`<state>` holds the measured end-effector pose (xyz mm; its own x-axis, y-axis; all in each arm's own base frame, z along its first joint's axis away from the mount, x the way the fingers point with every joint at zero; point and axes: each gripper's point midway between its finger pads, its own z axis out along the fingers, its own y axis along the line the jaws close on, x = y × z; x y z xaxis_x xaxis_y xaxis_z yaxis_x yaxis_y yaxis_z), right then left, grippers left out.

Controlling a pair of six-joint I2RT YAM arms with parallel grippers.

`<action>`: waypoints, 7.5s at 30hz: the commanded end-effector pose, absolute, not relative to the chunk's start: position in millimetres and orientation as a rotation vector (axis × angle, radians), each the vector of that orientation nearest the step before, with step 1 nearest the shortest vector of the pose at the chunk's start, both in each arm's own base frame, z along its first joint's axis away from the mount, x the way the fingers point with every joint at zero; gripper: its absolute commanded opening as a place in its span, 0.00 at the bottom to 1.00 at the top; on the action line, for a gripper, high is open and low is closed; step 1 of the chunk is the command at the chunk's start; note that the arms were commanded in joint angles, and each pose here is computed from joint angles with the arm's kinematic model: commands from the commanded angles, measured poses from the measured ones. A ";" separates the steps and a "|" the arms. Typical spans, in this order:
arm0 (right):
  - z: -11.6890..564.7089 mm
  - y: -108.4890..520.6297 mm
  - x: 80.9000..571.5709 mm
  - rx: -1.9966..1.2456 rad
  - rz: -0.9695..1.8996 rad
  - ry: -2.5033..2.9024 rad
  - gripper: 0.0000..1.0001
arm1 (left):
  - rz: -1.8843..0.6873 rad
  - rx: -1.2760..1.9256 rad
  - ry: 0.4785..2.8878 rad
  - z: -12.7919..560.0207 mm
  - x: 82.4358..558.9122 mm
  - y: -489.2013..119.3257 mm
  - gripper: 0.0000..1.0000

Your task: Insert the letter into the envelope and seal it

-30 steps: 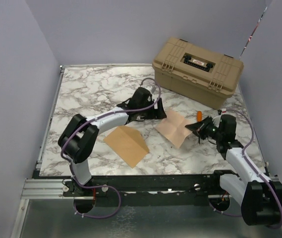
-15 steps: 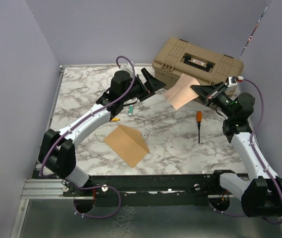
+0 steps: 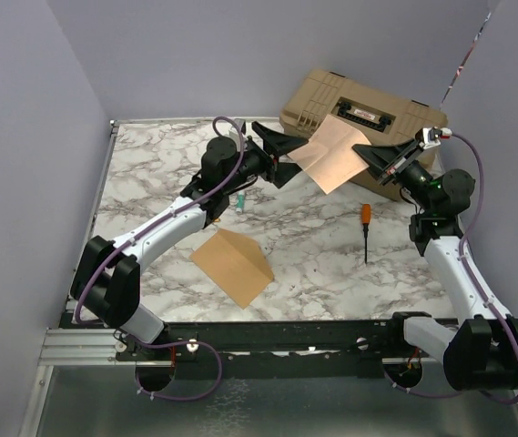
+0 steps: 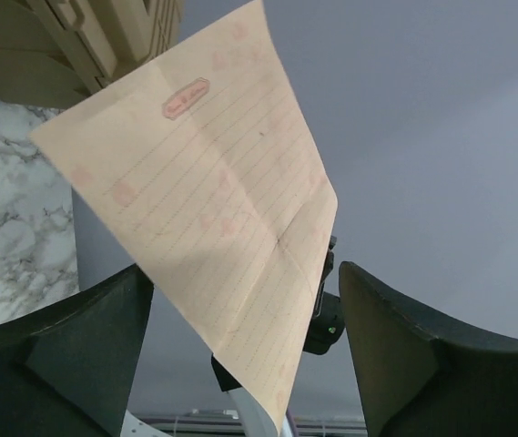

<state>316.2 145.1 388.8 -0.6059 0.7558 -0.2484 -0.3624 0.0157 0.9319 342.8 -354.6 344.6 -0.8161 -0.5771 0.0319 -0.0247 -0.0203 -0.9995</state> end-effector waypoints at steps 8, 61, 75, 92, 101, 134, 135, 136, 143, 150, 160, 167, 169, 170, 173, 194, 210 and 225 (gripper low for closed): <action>382.7 148.6 301.7 0.505 1.830 1.445 0.01 | -1.964 -0.648 1.762 364.1 338.9 -356.4 0.46; 455.1 227.9 282.6 -0.402 1.613 1.427 0.74 | -1.677 0.633 1.409 455.2 261.0 -296.4 0.00; 485.6 218.7 301.4 -0.230 1.595 1.336 0.01 | -1.688 0.554 1.398 465.5 249.5 -287.0 0.44; 513.8 210.9 300.3 -0.128 1.663 1.244 0.00 | -1.754 0.446 1.467 425.5 252.5 -293.3 0.59; 512.3 209.4 306.8 -0.035 1.765 1.234 0.01 | -1.758 0.349 1.421 420.0 267.9 -314.8 0.75; 536.2 209.4 271.2 -0.685 1.088 1.036 0.00 | -2.169 0.011 1.469 437.5 279.2 -323.0 0.00; 533.1 212.2 266.0 -0.743 1.084 1.040 0.00 | -2.173 0.009 1.460 441.5 279.8 -322.4 0.00; 530.0 215.1 259.8 -0.808 1.086 1.046 0.00 | -2.174 0.018 1.444 447.7 279.4 -321.6 0.00; 512.7 217.7 233.2 -1.030 1.083 1.134 0.26 | -2.115 0.118 1.341 477.9 280.4 -317.0 0.00; 504.9 215.6 209.4 -1.079 1.157 1.219 0.69 | -1.885 0.316 1.221 482.5 280.4 -314.8 0.00; 510.1 210.9 166.4 -1.113 1.235 1.193 0.92 | -1.761 0.365 1.211 477.2 296.4 -305.7 0.00; 508.5 208.4 210.0 -0.838 1.170 1.318 0.92 | -1.759 0.391 1.220 474.9 298.1 -305.2 0.00; 504.4 203.8 236.8 -0.699 1.124 1.394 0.92 | -1.763 0.406 1.226 474.1 297.2 -304.0 0.00; 498.3 203.1 247.6 -0.658 1.117 1.436 0.92 | -1.770 0.414 1.233 473.5 295.9 -303.7 0.00; 472.6 205.6 270.1 -0.611 1.133 1.543 0.92 | -1.804 0.444 1.244 477.0 288.1 -303.8 0.00; 421.8 234.3 225.3 -1.199 1.424 1.318 0.79 | -1.969 0.541 1.362 472.9 263.4 -308.4 0.00; 426.3 239.6 221.1 -1.195 1.502 1.317 0.02 | -1.963 0.509 1.322 480.1 269.7 -309.5 0.00; 469.7 225.0 268.8 -0.666 1.186 1.376 0.00 | -1.828 0.382 1.409 439.0 281.2 -296.8 0.95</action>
<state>254.6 238.0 438.9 -0.2623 0.1023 -0.9595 -0.9521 0.1343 0.2746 276.5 -308.2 449.8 -0.7041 -0.3353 -0.6260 0.6994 -0.1753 -0.6929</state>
